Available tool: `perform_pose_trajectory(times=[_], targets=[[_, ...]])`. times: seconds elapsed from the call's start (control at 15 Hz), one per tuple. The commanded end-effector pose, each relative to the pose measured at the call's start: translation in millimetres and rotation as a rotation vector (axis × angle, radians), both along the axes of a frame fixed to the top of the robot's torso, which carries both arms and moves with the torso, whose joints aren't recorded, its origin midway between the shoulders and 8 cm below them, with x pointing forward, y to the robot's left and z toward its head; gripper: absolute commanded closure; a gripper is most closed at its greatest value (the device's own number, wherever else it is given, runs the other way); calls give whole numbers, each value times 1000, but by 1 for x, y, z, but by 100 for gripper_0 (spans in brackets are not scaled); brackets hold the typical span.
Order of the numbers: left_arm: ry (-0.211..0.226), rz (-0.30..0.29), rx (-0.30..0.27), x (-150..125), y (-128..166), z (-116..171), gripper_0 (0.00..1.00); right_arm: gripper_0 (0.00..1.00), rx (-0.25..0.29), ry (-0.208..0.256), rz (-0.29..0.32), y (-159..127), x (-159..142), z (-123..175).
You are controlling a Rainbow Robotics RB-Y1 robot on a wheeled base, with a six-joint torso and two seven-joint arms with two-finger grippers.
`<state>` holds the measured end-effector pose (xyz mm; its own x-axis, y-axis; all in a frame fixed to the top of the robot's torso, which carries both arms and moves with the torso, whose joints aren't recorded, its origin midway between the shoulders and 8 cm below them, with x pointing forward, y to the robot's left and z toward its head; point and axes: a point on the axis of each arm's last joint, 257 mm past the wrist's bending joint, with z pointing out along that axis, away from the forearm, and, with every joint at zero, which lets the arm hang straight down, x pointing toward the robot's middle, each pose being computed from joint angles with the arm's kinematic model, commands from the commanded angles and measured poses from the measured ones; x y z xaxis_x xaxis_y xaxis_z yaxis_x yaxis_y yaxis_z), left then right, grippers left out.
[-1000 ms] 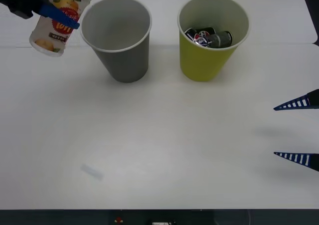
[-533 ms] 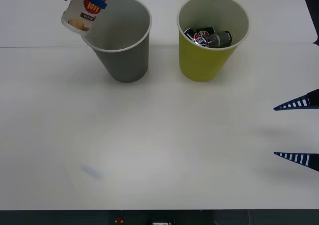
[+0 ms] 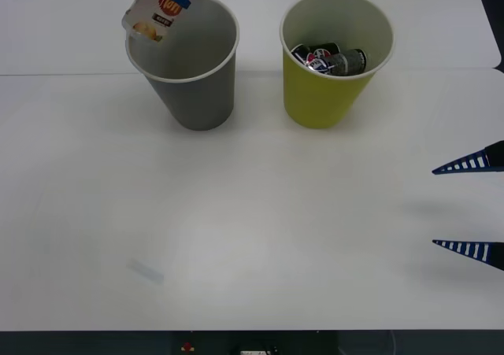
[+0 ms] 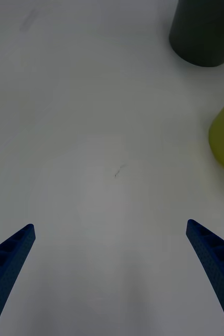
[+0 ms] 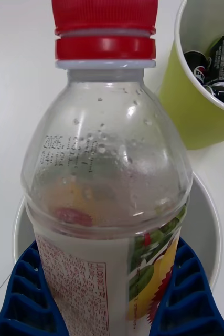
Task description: Put the can into the green bin and the plastic bottle into the gray bin
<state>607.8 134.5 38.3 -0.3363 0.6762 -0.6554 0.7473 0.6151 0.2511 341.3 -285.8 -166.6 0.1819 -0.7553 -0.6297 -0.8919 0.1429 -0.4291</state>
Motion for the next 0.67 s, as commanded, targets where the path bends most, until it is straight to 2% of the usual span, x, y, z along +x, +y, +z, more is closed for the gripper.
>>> perform_pose_trajectory(times=[0.07,0.13,0.2,0.27,0.33,0.53,0.67], targets=[[-2,-5,3,1,-1,-1,100,0,0,0,0,0,0,0],[-2,-9,4,0,-1,-1,98,0,0,0,0,0,0,0],[-4,-12,9,0,0,-1,75,0,0,0,0,0,0,0],[-3,-13,12,0,1,-2,16,0,0,0,0,0,0,0],[5,-17,15,-2,2,-2,0,0,0,0,0,0,0,0],[23,-36,9,-8,3,-3,0,0,0,0,0,0,0,0],[29,-88,-21,-15,5,-3,0,0,0,0,0,0,0,0]])
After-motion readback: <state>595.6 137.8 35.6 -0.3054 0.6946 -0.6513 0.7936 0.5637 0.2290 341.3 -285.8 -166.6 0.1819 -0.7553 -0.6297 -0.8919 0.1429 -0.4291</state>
